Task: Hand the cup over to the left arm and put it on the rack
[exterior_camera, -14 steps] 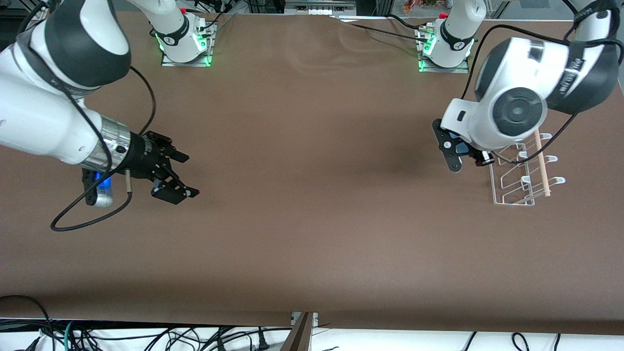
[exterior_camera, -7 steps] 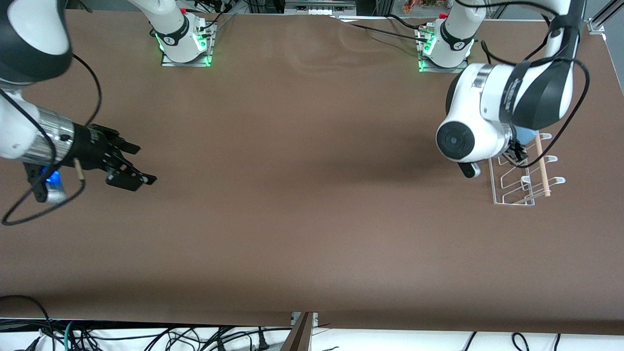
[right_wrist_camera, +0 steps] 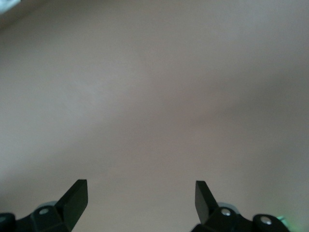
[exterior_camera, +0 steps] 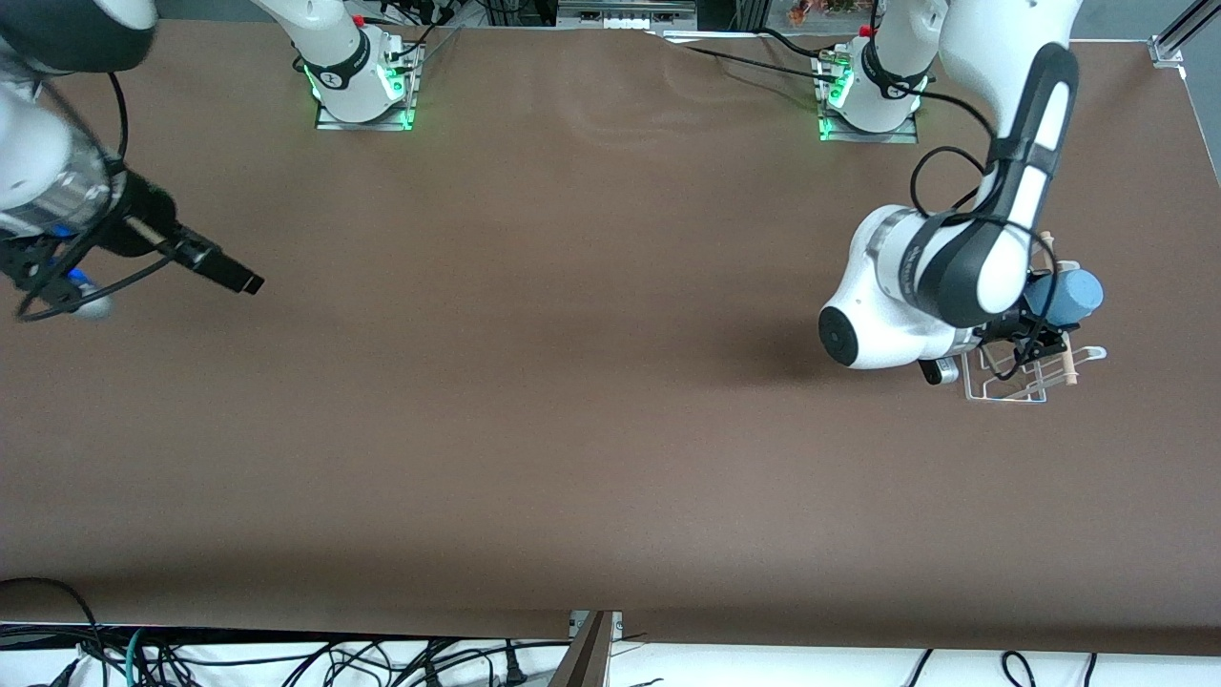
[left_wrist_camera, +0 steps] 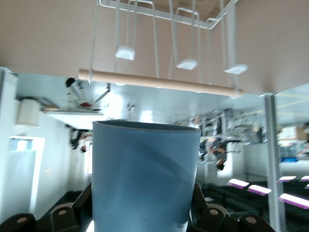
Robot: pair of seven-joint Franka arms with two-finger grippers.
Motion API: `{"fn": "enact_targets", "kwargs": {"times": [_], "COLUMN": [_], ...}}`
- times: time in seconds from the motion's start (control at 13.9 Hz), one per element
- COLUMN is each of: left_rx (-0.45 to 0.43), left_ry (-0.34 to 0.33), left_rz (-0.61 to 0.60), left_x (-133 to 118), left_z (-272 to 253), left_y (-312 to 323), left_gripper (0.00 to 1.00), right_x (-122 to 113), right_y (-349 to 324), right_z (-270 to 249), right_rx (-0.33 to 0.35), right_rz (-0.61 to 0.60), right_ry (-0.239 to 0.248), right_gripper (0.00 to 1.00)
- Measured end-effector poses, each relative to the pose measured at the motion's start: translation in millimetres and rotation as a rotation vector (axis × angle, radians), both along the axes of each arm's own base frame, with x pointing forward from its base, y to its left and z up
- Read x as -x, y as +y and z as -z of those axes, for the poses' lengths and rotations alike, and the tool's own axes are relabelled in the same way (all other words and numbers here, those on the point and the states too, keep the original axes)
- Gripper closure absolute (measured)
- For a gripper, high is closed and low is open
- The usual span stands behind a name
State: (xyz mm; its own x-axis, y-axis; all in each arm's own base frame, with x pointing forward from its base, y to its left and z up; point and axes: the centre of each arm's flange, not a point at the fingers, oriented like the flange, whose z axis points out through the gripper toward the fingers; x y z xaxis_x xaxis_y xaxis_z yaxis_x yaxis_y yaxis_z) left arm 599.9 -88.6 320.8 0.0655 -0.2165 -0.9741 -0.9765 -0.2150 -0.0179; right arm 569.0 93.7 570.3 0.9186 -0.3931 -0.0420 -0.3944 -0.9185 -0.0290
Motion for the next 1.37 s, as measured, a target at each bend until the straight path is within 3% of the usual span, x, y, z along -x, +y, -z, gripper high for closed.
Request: {"fn": "enact_targets", "kwargs": {"times": [0.22, 0.43, 1.01, 1.37], "left_rx": [-0.029, -0.054, -0.081, -0.064], "left_ry": [-0.019, -0.042, -0.146, -0.154], "left_rz": [0.065, 0.081, 0.148, 0.154], "left_x": [6, 14, 26, 27], "left_z": [29, 49, 80, 86], "left_y": [13, 24, 40, 41], "left_gripper": [0.21, 0.21, 0.21, 0.21], "right_x": [22, 34, 35, 32], "right_y": [-28, -61, -73, -72], "right_z": [1, -5, -4, -1], "right_rx": [0.016, 0.005, -0.003, -0.004], "right_rz": [-0.209, -0.385, -0.47, -0.486], "right_ry": [-0.007, 0.022, 0.027, 0.027], "right_gripper": [0.01, 0.01, 0.0, 0.0]}}
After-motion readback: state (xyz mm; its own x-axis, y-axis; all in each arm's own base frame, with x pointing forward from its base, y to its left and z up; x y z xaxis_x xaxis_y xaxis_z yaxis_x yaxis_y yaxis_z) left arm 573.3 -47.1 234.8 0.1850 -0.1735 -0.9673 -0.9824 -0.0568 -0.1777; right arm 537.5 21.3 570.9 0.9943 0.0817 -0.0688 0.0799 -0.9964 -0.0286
